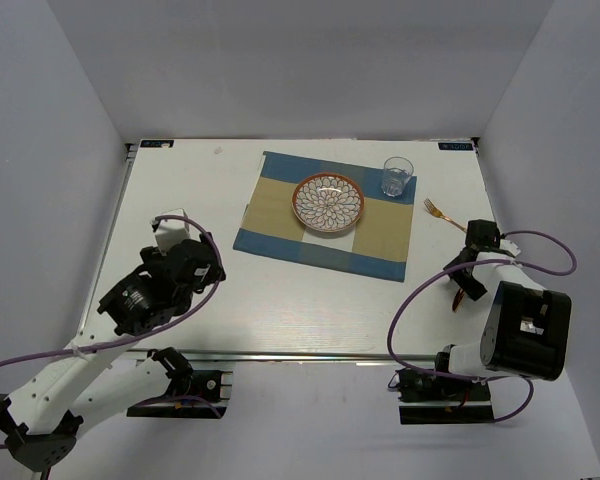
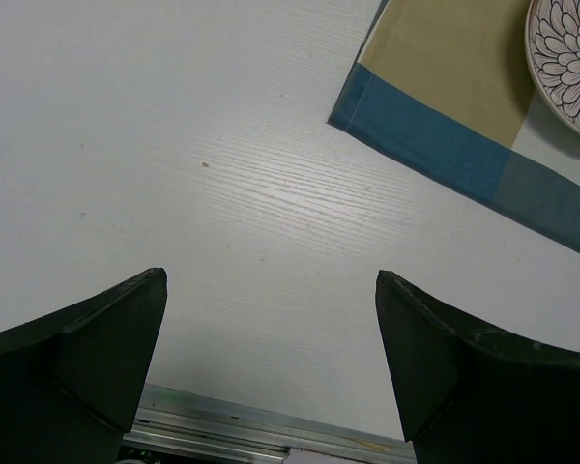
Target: Set the dinner table for one person
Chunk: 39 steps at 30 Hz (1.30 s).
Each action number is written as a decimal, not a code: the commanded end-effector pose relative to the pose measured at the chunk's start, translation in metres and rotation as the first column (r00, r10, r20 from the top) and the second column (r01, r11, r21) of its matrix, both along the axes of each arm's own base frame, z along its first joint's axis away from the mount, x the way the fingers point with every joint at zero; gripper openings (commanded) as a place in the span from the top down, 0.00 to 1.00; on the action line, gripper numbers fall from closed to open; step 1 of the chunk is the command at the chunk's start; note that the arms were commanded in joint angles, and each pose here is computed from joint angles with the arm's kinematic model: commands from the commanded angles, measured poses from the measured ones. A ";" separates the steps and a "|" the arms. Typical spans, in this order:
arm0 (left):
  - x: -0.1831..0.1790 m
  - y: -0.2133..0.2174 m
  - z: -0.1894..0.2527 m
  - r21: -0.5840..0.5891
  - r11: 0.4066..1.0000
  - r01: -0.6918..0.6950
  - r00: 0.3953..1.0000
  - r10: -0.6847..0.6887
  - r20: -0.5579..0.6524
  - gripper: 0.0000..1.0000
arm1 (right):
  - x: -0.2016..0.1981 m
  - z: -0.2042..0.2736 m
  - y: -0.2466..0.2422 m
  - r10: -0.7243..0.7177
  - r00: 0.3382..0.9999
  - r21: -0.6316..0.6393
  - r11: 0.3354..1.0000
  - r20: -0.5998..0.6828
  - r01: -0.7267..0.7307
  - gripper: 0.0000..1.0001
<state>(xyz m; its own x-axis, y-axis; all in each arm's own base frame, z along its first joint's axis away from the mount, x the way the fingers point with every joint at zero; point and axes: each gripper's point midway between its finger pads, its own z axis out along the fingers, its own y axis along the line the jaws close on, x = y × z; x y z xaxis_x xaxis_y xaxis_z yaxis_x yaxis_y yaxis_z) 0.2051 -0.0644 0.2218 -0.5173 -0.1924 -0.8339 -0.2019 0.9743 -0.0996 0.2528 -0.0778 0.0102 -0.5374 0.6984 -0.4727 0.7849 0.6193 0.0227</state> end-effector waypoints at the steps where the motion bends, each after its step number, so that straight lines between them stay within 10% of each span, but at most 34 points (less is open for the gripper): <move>1: -0.001 0.003 0.005 -0.013 1.000 -0.012 1.000 0.012 0.019 0.02 | -0.024 -0.033 0.038 0.011 0.998 0.198 0.980 -0.058 0.000 0.39; 9: -0.005 0.012 0.013 -0.035 0.999 -0.040 0.998 0.042 0.050 0.02 | -0.027 -0.036 0.046 0.032 0.997 0.240 0.971 -0.063 -0.016 1.00; 39: -0.014 0.022 0.026 -0.099 0.994 -0.054 0.991 0.065 0.113 0.02 | 0.029 0.082 0.069 0.371 0.881 0.086 0.908 0.295 -0.411 1.00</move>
